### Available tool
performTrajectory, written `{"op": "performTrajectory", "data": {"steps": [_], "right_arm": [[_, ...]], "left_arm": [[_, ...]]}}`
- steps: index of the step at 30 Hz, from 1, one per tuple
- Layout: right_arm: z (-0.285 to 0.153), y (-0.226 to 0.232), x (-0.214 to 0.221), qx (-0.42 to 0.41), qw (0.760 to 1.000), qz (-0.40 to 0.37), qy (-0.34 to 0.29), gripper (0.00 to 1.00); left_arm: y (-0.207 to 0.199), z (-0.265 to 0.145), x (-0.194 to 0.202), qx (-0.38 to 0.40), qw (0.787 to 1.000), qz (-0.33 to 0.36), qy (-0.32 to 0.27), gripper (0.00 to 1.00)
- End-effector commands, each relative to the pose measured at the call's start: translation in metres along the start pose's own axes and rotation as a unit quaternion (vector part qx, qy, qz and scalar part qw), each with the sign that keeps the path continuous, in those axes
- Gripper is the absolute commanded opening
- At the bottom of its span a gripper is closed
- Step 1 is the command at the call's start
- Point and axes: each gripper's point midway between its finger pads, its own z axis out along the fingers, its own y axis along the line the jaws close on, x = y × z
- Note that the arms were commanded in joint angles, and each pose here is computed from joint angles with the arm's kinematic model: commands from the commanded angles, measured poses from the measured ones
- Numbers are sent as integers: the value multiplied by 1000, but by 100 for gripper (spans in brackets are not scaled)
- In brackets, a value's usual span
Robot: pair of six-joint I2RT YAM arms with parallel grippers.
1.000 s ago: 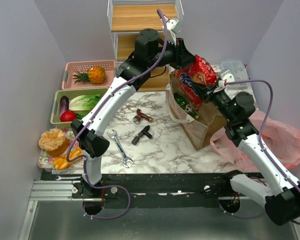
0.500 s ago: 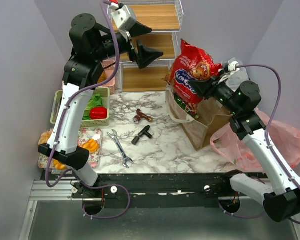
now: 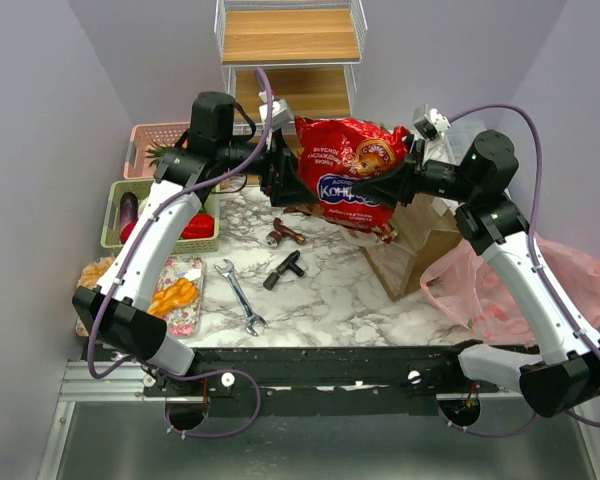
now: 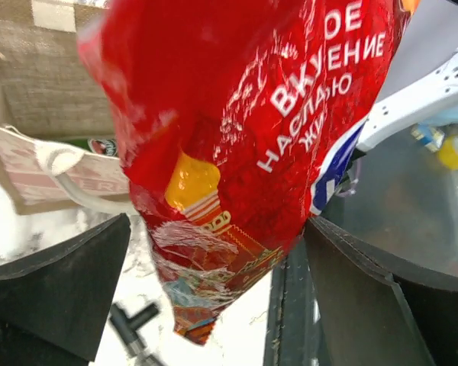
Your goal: Untie the knot of the grocery bags and take out the mixed food
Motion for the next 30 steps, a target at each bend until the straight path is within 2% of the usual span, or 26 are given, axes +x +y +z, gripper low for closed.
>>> {"op": "performTrajectory", "data": {"steps": [1, 3, 6, 8, 11, 12, 13, 15, 17, 19, 21, 25, 30], "right_arm": [[1, 23, -40, -61, 997, -44, -33, 1], [4, 22, -38, -70, 996, -37, -29, 1], [8, 19, -34, -79, 997, -16, -19, 1], [10, 15, -31, -80, 997, -6, -12, 1], [14, 8, -29, -74, 997, 6, -11, 1], [16, 5, -29, -70, 997, 11, -12, 4], [18, 2, -30, -63, 998, 19, -14, 12], [20, -8, -31, -40, 999, 30, -18, 35], [19, -22, -31, -1, 999, 34, -23, 57], [16, -40, -31, 48, 998, 34, -28, 74], [9, -64, -29, 107, 993, 38, -35, 84], [-9, -102, -27, 188, 980, 46, -45, 96], [-25, -127, -17, 247, 967, 45, -38, 100]], "left_arm": [[-37, -4, -13, 52, 997, -29, -52, 98], [-43, -1, -12, 77, 993, -61, -66, 92], [-48, 0, -17, 97, 987, -93, -87, 78], [-53, -1, -21, 114, 983, -105, -95, 64], [-64, -4, -26, 146, 975, -118, -116, 39], [-66, -5, -26, 154, 973, -127, -119, 31], [-67, -5, -23, 153, 972, -133, -121, 22], [-64, -6, -22, 145, 972, -140, -124, 1], [-55, -9, -21, 127, 969, -162, -134, 0], [-43, -16, -23, 105, 962, -193, -159, 0], [-26, -20, -16, 72, 952, -240, -176, 0], [-18, -24, -4, 57, 947, -258, -184, 0], [16, -36, -4, 5, 928, -305, -214, 0]]}}
